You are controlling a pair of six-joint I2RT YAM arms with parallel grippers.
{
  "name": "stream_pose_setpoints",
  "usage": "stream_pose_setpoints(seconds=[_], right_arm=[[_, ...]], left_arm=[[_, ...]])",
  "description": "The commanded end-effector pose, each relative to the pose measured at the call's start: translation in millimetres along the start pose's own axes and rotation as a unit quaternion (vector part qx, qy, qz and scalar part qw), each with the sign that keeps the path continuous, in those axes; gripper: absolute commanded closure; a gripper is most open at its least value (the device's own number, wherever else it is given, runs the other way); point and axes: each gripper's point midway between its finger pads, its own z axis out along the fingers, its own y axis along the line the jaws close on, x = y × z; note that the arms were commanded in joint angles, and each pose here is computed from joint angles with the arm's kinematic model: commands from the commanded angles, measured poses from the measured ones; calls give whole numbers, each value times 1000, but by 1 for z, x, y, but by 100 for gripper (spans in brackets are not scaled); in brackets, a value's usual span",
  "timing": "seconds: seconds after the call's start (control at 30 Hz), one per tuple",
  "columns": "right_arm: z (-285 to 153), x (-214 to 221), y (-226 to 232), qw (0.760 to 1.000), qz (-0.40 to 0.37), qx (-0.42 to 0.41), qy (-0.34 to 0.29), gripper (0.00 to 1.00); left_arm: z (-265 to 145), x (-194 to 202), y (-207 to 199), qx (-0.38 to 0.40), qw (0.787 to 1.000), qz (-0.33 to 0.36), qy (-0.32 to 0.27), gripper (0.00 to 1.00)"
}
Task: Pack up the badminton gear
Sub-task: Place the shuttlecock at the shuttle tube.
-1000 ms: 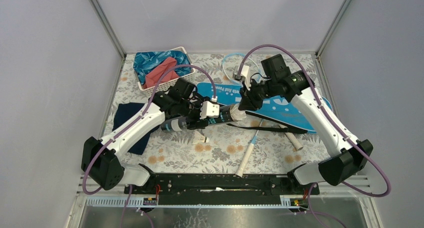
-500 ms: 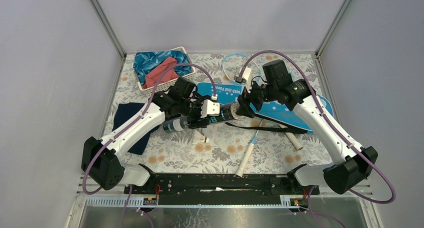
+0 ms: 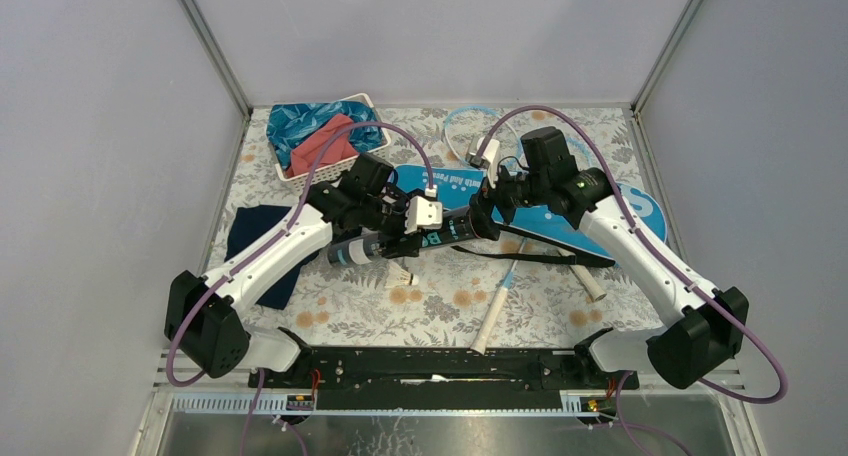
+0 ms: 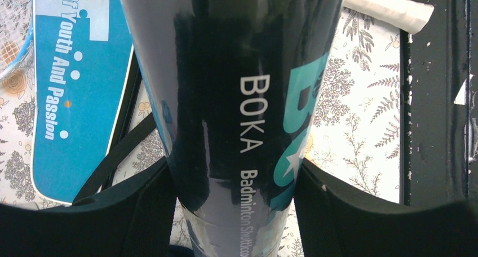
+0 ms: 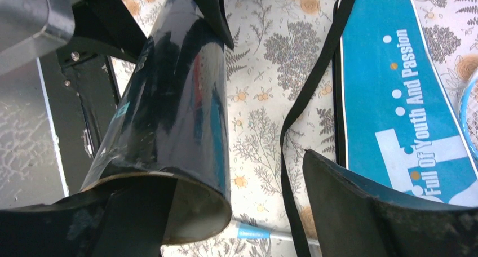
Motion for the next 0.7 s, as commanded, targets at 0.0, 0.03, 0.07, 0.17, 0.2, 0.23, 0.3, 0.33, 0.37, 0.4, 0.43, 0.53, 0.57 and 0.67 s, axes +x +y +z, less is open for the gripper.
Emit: stream_pose_setpoints(seconds=[0.0,0.03,0.07,0.17,0.2,0.23,0.3,0.33,0.37,0.4,0.43,0.53,0.57,0.67], right_arm=[[3,-12,7,1000,7,-15,-26,5],[2,-13,6,1000,7,-12,-27,3],[0,-14,5,1000,6,-5,-26,1],[-7,-18,2,1000,1,13,-26,0],[-11,-20,1,999,-2,19,-27,0],[-16,-23,-1,999,-4,25,-29,0],[-26,-30,-3,999,-9,37,-36,0],[-31,-34,-5,998,-11,43,-38,0],[-37,-38,-6,998,-14,50,-42,0],[-43,-42,-6,997,-17,56,-44,0],[-49,-46,-7,997,-19,63,-48,0],[-66,-59,-8,994,-31,84,-57,0],[-71,-62,-10,993,-34,94,-57,0],[-84,-70,-14,990,-41,122,-62,0]], left_arm=[[-1,-29,18,-28,998,25,-48,100],[-1,-27,19,-32,998,24,-46,100],[0,-24,19,-35,998,22,-42,100],[-1,-18,22,-49,998,22,-31,100],[-2,-16,23,-54,998,21,-27,100],[-2,-14,24,-60,998,19,-24,100],[-5,-11,28,-71,997,15,-17,100],[-6,-11,30,-75,997,12,-18,100],[-7,-11,32,-78,997,9,-19,100],[-9,-11,34,-81,997,6,-20,100],[-10,-12,35,-83,996,4,-23,100],[-14,-12,39,-89,996,-6,-30,100],[-14,-12,40,-90,995,-11,-31,100],[-18,-13,46,-100,994,-24,-35,100]])
